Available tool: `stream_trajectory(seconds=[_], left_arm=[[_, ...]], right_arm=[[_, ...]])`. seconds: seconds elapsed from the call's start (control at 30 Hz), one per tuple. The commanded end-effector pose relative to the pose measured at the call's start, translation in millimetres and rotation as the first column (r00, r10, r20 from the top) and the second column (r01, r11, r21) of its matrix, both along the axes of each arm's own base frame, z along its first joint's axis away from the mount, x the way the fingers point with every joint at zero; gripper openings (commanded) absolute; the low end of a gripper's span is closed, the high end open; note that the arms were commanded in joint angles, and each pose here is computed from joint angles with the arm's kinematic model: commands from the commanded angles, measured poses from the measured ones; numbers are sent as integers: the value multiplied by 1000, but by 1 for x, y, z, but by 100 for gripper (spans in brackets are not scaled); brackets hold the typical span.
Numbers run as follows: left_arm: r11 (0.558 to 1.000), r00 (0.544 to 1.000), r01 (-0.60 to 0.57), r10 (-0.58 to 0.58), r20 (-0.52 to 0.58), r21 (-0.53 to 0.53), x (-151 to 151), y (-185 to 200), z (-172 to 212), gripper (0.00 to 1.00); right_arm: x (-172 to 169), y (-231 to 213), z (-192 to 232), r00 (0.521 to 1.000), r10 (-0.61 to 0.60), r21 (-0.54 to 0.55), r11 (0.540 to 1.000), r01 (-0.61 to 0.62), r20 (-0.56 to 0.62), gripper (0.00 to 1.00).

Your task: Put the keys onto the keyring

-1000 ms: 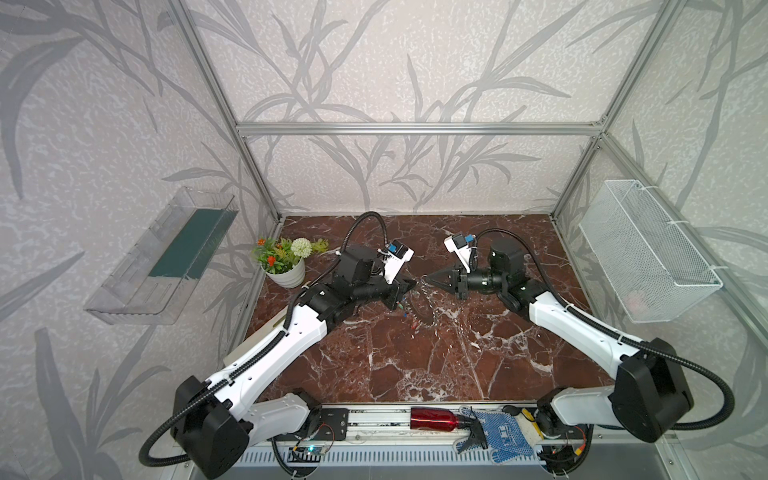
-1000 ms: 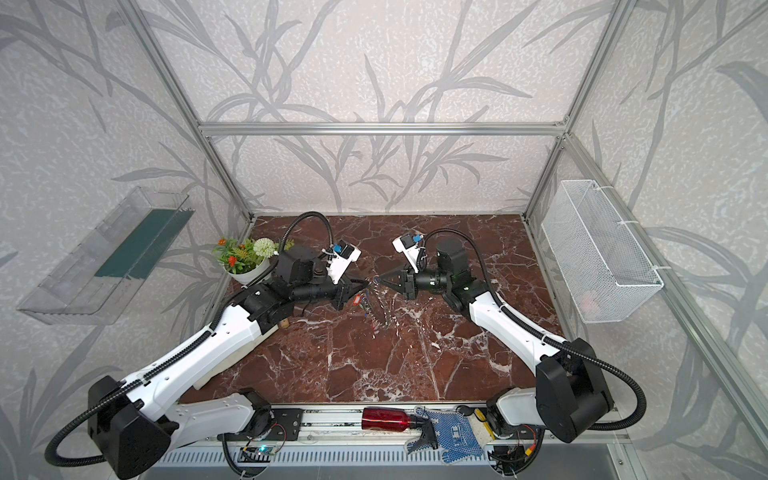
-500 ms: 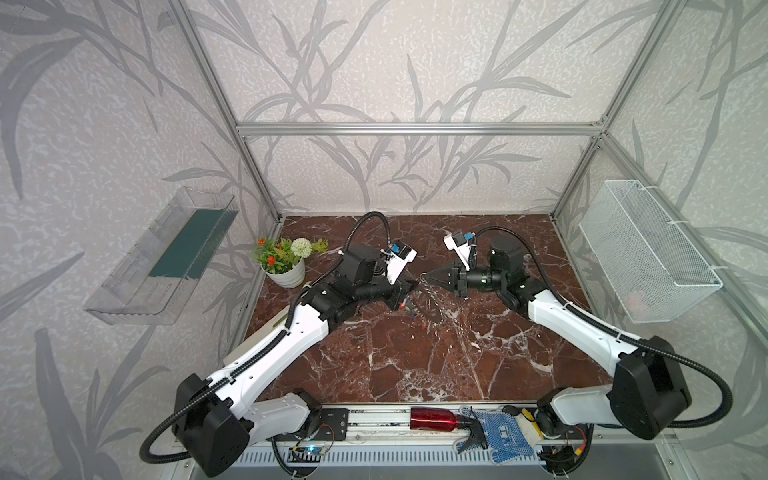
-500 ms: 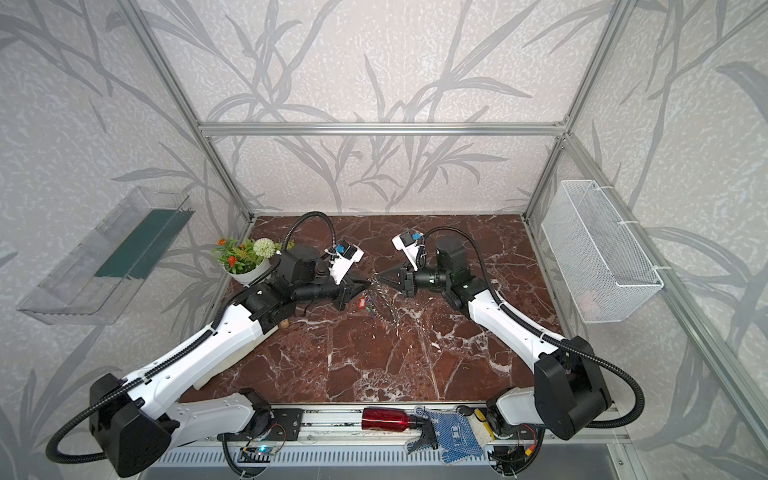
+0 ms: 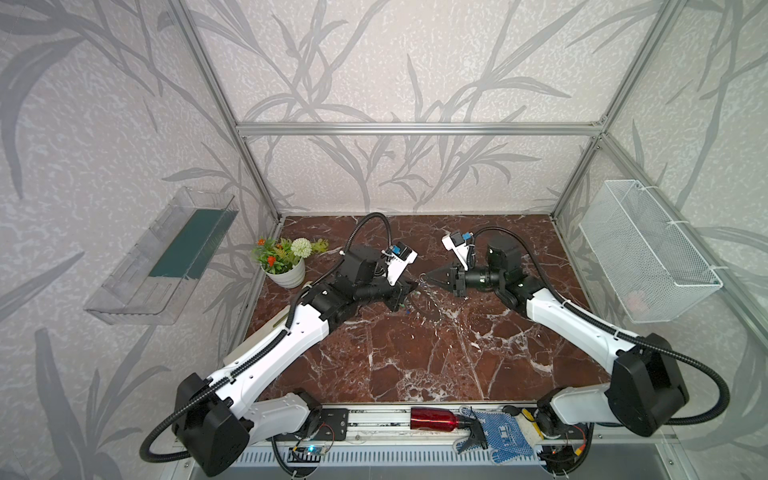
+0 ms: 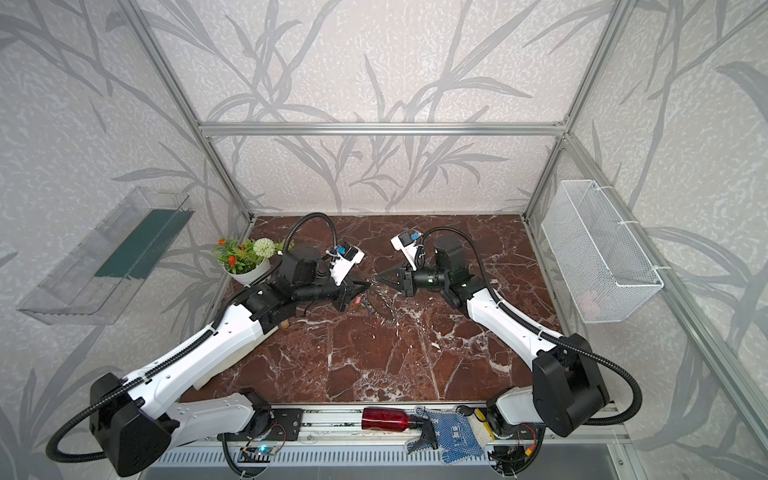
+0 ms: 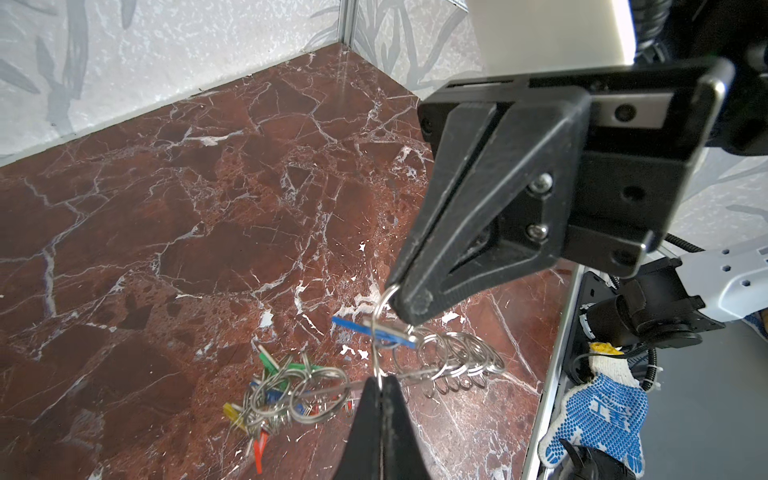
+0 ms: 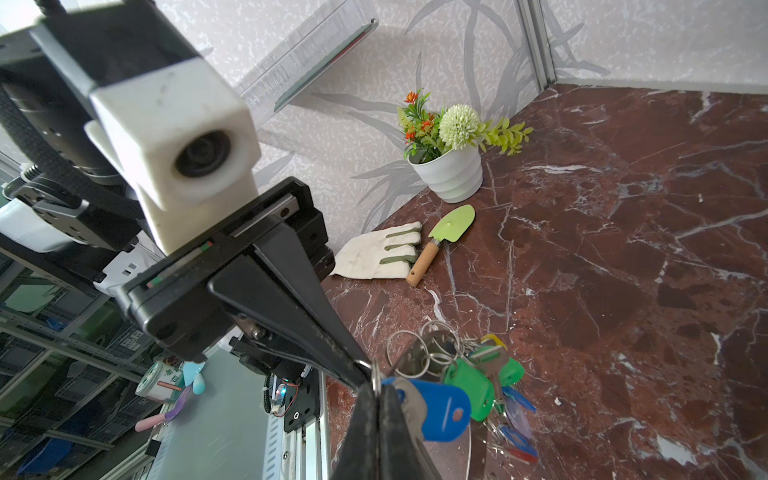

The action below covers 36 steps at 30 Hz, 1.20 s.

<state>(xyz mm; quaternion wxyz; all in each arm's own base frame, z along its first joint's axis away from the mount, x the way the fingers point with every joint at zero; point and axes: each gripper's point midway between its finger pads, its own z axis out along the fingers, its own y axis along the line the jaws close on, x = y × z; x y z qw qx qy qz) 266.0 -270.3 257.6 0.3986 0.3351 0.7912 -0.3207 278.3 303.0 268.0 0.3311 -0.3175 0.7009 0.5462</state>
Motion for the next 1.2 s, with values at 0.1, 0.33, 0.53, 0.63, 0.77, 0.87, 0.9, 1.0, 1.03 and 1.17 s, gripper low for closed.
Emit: stream_trajectory(seconds=[0.1,0.33,0.53,0.63,0.77,0.87,0.9,1.0,1.03,1.17], left_arm=[[999,995,33,-28,100,-43,2,-8,32,0],[1000,991,23,-21,130,-12,3,-3,28,0],[1000,986,1,0,165,-9,6,0,28,0],[1000,980,-15,17,197,-9,7,3,29,0],[1000,966,-13,20,258,-29,6,5,34,0],[999,953,-16,29,301,-45,5,7,37,0],[999,950,-22,36,311,-48,6,8,37,0],[998,941,-30,46,334,-55,6,10,39,0],[998,938,-29,48,343,-60,6,10,39,0],[995,920,-20,57,388,-99,4,10,43,0]], right_arm=[[6,3,6,1000,-6,-6,1000,6,12,0],[7,5,2,1000,-1,3,1000,2,-26,0],[7,7,-5,998,8,5,1000,-8,-67,0],[8,8,-9,996,8,1,1000,-8,-85,0],[9,9,-13,994,12,-1,1000,-12,-113,0],[10,10,-18,991,14,-6,1000,-15,-137,0],[10,10,-20,990,15,-8,1000,-16,-143,0],[9,11,-23,987,23,-9,1000,-25,-161,0],[9,11,-23,986,26,-8,1000,-28,-163,0],[8,12,-25,984,36,-15,999,-39,-173,0]])
